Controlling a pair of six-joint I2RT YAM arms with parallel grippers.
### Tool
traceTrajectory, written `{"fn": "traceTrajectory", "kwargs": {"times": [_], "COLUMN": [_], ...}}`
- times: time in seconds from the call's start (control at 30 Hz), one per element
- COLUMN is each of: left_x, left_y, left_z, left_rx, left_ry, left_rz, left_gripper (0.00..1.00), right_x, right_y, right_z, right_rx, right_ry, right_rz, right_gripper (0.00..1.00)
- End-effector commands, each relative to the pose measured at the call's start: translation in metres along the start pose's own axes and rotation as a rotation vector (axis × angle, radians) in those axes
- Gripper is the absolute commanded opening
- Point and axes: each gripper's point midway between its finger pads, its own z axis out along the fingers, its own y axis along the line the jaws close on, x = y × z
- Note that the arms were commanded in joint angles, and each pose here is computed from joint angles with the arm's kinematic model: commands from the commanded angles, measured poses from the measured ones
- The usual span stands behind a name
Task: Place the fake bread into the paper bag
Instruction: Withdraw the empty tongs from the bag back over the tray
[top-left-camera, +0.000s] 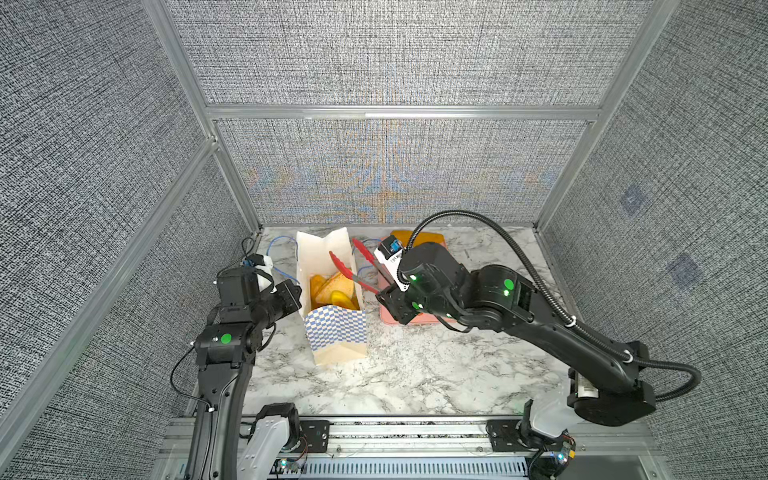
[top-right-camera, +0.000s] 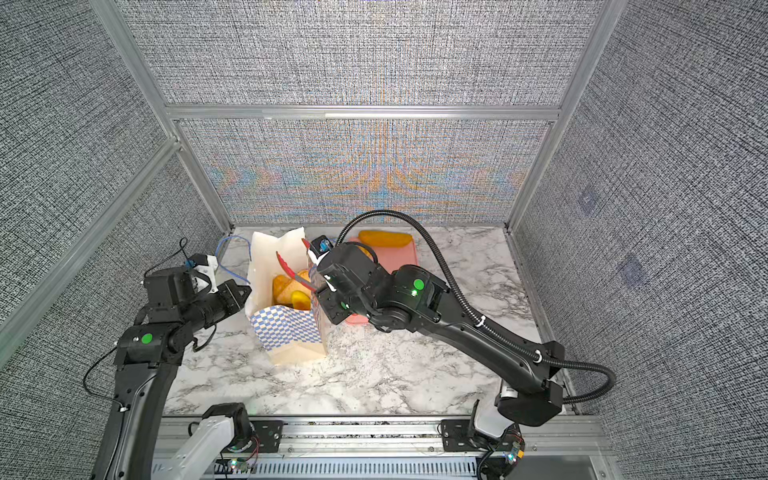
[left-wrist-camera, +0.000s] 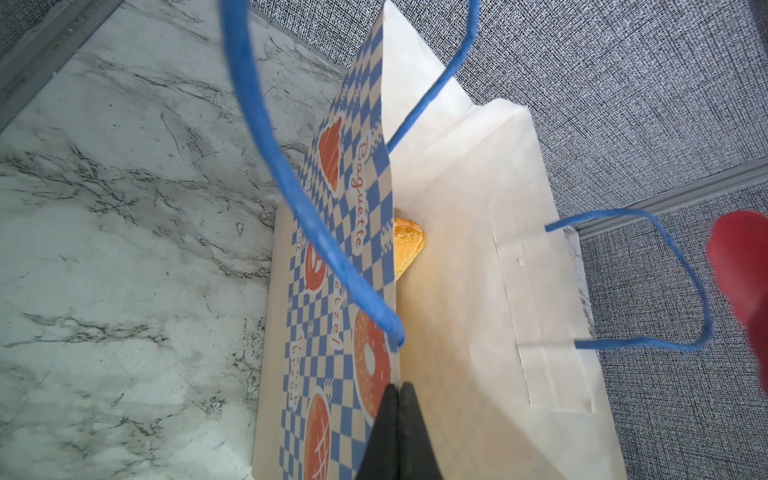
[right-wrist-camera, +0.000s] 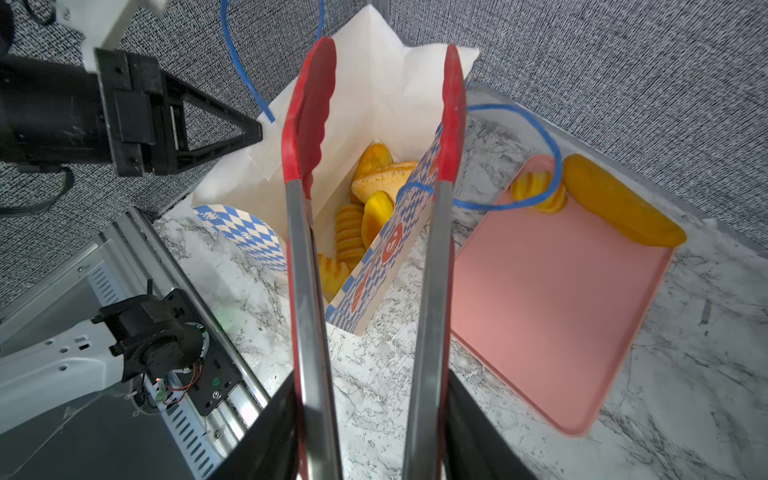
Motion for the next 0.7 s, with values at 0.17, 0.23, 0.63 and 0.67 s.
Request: {"fn": "traceTrajectory", "kwargs": {"times": [0.17,0.23,0.63,0.67], "left_x": [-0.001,-0.001,-0.001,-0.001], "left_y": [-0.002,-0.002,-0.002,-0.002], "left_z": [-0.002,-0.002,-0.001,-0.002], "left_rx": [0.007,0.006,0.006,0.006], "left_ry": [-0.008,-0.009,-0.007,-0.008], "left_rz": [0.01,0.009,0.007,0.007], "left_gripper": [0.01,0.01,0.01,0.01], "right_x": [-0.024,-0.025,-0.015,-0.013], "right_y": [-0.031,-0.039,-0.1,-0.106], "right_z": [-0.017,-0.02,-0.024,-0.024], "right_rx": [0.094,0.112,0.207,0.214], "right_ry": [-0.117,-0.127,-0.131,-0.128], "right_rz": [0.018,0.023,0.136,0.152], "right_gripper": [0.51,0.51,0.51,0.51]}}
